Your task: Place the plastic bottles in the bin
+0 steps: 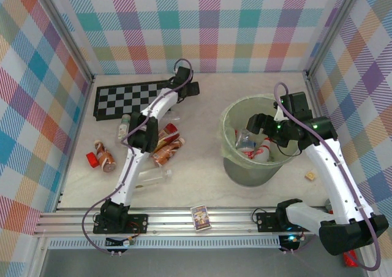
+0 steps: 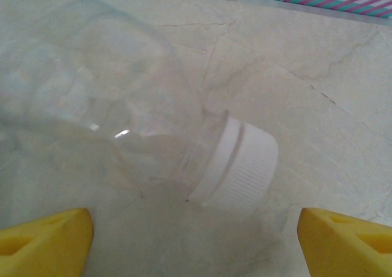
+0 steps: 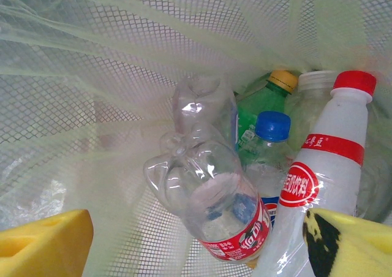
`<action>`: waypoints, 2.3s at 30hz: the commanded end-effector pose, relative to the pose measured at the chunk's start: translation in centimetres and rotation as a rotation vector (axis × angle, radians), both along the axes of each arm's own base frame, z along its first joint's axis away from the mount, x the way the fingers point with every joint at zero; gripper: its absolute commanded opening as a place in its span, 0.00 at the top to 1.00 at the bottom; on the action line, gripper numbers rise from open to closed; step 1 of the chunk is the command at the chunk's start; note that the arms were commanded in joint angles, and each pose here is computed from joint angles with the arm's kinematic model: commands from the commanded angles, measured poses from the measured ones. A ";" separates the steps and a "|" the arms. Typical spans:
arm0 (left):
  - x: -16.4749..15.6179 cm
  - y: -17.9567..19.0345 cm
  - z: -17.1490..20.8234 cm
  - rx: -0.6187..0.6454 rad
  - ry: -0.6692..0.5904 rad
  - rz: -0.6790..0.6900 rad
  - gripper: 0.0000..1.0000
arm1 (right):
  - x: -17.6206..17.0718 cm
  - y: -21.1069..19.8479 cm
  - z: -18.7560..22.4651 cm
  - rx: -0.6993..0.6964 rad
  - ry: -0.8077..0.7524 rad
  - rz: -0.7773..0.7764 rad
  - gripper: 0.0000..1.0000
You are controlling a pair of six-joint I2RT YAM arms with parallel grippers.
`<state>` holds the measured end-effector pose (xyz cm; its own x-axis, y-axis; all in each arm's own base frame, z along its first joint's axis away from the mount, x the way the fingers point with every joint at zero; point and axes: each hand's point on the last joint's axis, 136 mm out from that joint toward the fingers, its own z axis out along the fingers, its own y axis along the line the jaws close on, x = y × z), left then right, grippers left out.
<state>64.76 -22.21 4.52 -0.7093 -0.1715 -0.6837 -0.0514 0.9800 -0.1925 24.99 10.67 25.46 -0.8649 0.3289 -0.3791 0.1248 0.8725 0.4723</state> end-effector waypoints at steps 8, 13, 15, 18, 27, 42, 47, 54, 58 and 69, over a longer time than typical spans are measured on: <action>2.1 -1.0 11.0 -0.143 -0.268 0.026 0.09 | 0.1 0.2 -0.1 0.011 -0.025 0.017 0.11; 4.4 -1.7 11.0 -0.162 -0.348 -0.022 0.12 | 0.0 0.2 -0.5 0.010 -0.018 0.019 0.11; 5.2 -2.1 10.5 -0.215 -0.356 -0.038 0.13 | 0.0 0.2 -0.7 0.011 -0.011 0.016 0.11; 5.5 -1.3 8.7 -0.245 -0.303 0.012 0.13 | -0.2 0.1 -0.9 0.008 -0.009 0.013 0.11; 5.4 -1.0 7.1 -0.194 -0.280 -0.015 0.10 | 0.0 0.1 -1.2 -0.001 0.000 0.016 0.11; 3.0 1.5 4.1 -0.059 -0.100 -0.033 0.12 | 0.5 0.5 -1.3 0.017 0.000 0.021 0.11; 1.4 1.8 4.3 -0.020 -0.051 -0.073 0.12 | 0.5 0.5 -1.2 0.020 -0.002 0.021 0.11; -0.3 2.1 5.8 0.007 -0.025 -0.095 0.09 | 0.6 0.6 -1.4 0.022 -0.002 0.023 0.11; -0.4 2.2 6.2 0.025 -0.028 -0.101 0.09 | 0.6 0.6 -1.5 0.021 -0.001 0.022 0.11; 0.0 1.9 3.4 0.029 0.002 -0.102 0.13 | 0.5 0.5 -1.6 0.015 -0.002 0.023 0.11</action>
